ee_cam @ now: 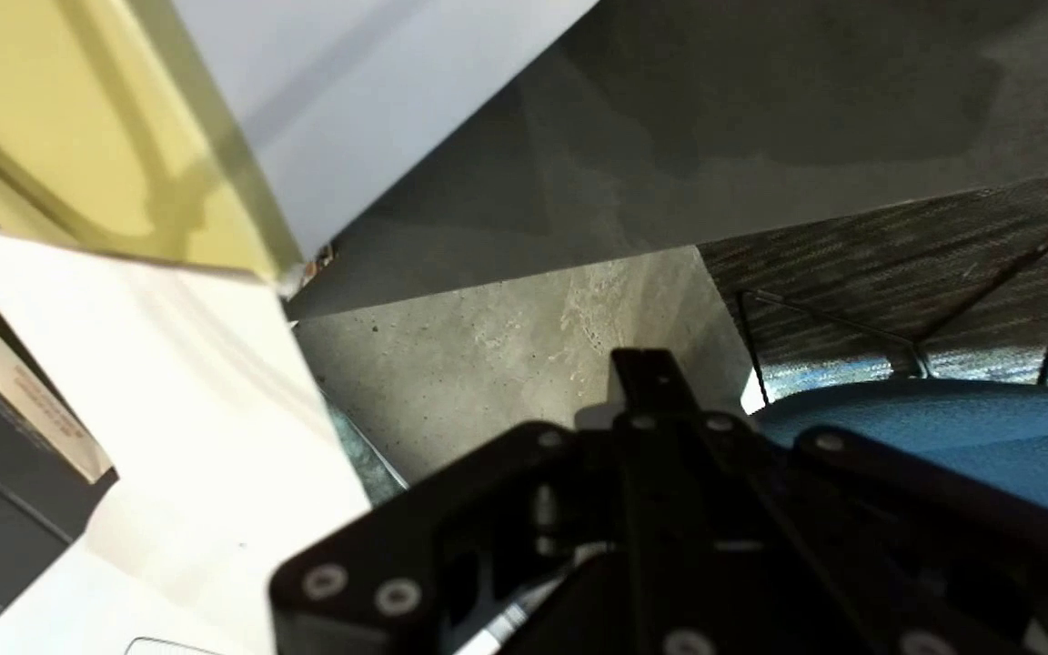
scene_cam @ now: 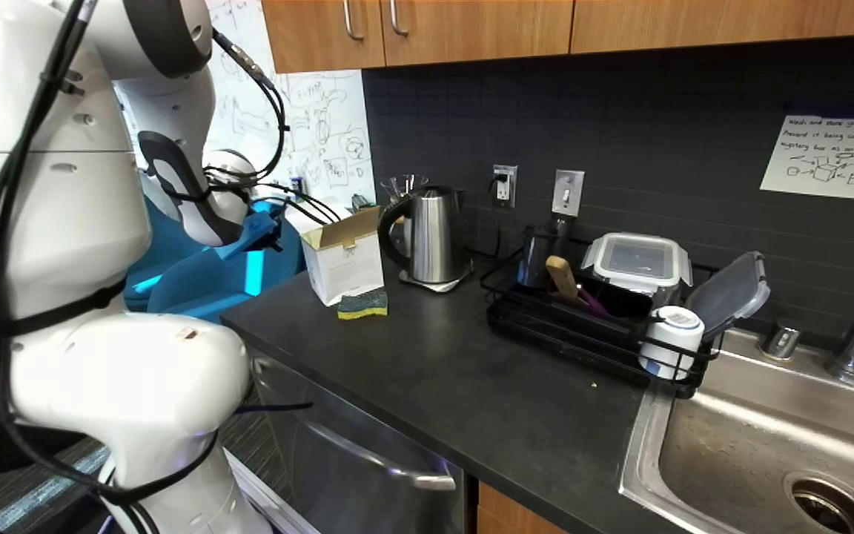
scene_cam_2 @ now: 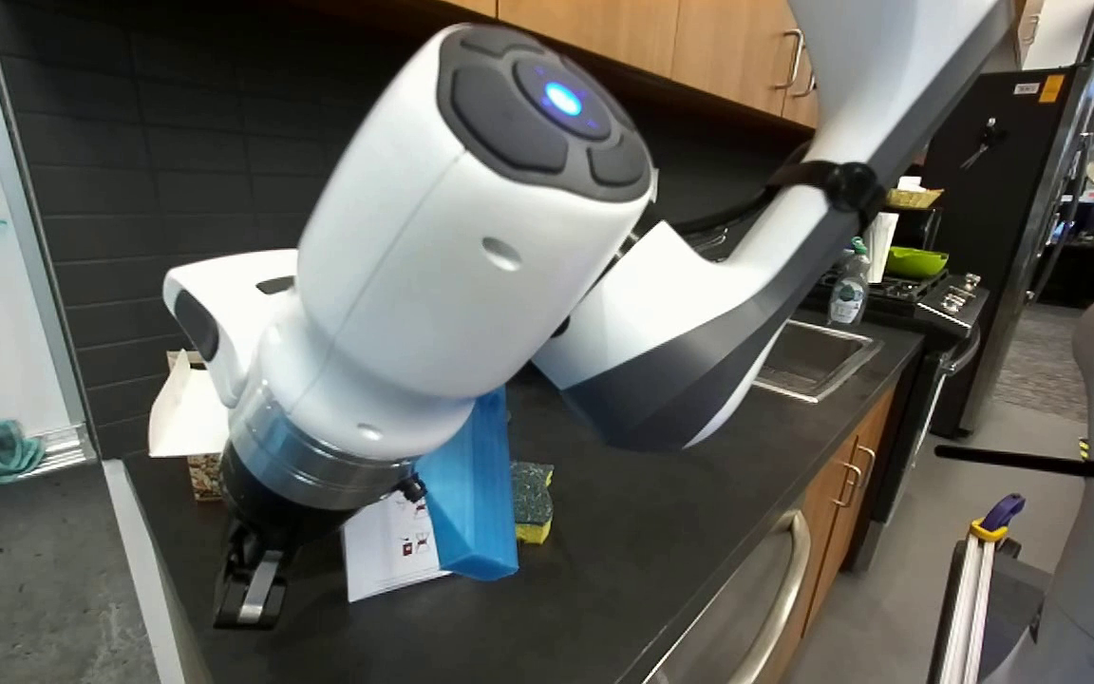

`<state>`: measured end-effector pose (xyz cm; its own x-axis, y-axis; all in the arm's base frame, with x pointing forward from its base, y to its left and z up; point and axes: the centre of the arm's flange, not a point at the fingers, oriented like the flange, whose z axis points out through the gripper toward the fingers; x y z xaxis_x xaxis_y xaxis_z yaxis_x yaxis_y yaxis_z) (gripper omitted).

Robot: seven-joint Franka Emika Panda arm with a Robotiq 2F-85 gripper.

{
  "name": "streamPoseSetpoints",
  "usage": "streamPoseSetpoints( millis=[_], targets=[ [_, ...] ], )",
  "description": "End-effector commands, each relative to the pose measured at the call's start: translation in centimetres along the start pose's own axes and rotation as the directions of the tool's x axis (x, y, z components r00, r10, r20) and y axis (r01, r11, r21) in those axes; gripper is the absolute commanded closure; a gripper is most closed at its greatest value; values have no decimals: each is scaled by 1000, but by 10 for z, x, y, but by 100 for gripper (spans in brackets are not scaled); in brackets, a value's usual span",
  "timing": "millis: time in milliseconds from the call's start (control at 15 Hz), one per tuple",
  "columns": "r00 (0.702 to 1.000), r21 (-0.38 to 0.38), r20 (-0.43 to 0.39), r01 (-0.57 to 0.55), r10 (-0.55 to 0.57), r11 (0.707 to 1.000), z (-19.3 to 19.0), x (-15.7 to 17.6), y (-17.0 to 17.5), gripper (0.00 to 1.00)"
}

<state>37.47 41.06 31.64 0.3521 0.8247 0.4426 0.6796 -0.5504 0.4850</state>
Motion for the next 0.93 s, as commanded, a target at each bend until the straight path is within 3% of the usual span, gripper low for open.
streamPoseSetpoints(
  millis=[0,533,867],
  targets=[
    [998,-13,-31,58,-59,998,3,13,-4,97],
    [983,-61,-41,178,-180,982,16,12,-18,98],
    [969,-129,-20,241,-246,962,26,5,-19,98]
  ],
)
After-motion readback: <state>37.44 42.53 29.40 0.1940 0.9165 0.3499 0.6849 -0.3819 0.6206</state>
